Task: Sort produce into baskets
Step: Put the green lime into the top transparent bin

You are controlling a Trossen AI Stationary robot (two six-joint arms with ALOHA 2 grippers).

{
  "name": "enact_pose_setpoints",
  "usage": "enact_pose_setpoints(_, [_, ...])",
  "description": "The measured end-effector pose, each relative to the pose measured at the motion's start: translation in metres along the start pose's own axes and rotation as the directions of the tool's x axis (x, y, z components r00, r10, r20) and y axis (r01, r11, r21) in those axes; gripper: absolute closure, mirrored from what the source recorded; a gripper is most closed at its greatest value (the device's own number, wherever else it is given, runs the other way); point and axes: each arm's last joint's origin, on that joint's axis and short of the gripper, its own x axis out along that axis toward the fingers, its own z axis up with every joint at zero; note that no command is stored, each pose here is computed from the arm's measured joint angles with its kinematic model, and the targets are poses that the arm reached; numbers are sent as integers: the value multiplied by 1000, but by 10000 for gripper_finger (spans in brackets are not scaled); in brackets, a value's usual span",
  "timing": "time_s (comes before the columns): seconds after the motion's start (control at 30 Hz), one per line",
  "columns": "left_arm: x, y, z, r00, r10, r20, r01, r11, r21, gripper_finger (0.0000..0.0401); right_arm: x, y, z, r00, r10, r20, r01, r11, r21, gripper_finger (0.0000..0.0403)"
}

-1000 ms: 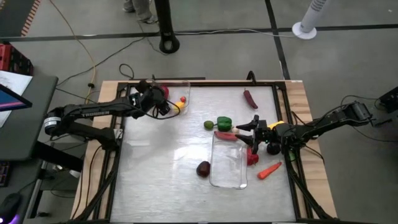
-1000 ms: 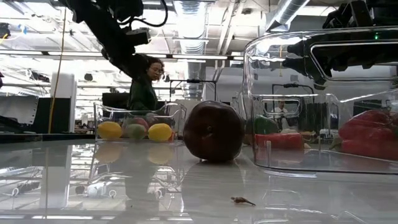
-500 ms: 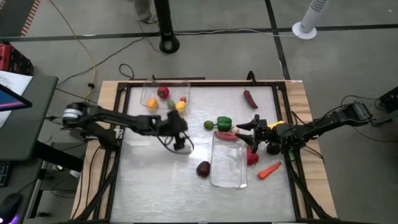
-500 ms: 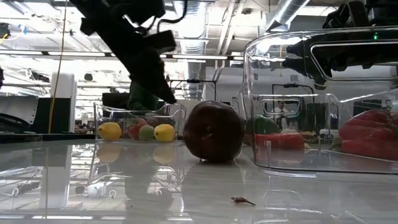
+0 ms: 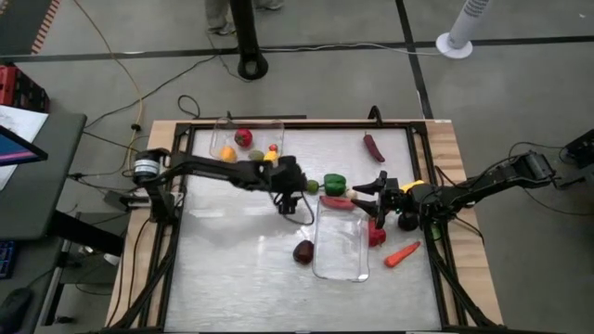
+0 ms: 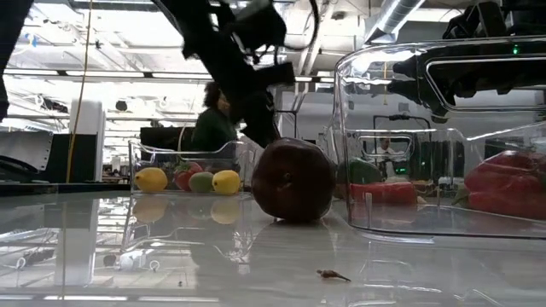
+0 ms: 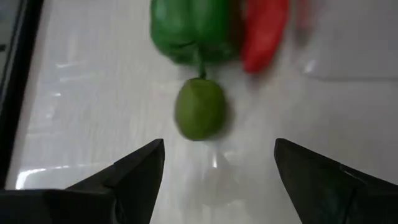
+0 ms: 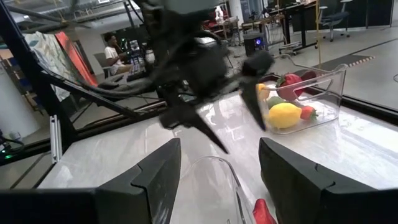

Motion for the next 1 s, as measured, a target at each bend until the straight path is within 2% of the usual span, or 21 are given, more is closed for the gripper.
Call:
enact_pose_setpoints(0.17, [15, 24, -7, 1000, -25, -2, 25, 1000, -5, 111, 0, 0, 0, 1000, 0, -3, 0, 1000, -7, 159])
enact_pose_setpoints(0.4, [16, 38, -7, 993, -85, 86, 86, 996, -7, 111, 0, -1, 0, 1000, -4, 3, 4, 1000, -23, 159])
enact_pose_setpoints(0.5, [22, 39, -4, 989, -81, 124, 83, 996, -11, 111, 1, -2, 1, 1000, -11, 4, 11, 1000, -24, 159])
enact_pose_setpoints(0.77, [48, 30, -7, 991, -91, 94, 91, 996, -3, 111, 0, -1, 1, 1000, -4, 6, 4, 1000, -22, 159])
enact_pose_setpoints(1.0, [51, 28, -9, 992, -97, 80, 98, 995, -16, 119, 0, -1, 1, 1000, -5, 5, 5, 1000, -23, 159])
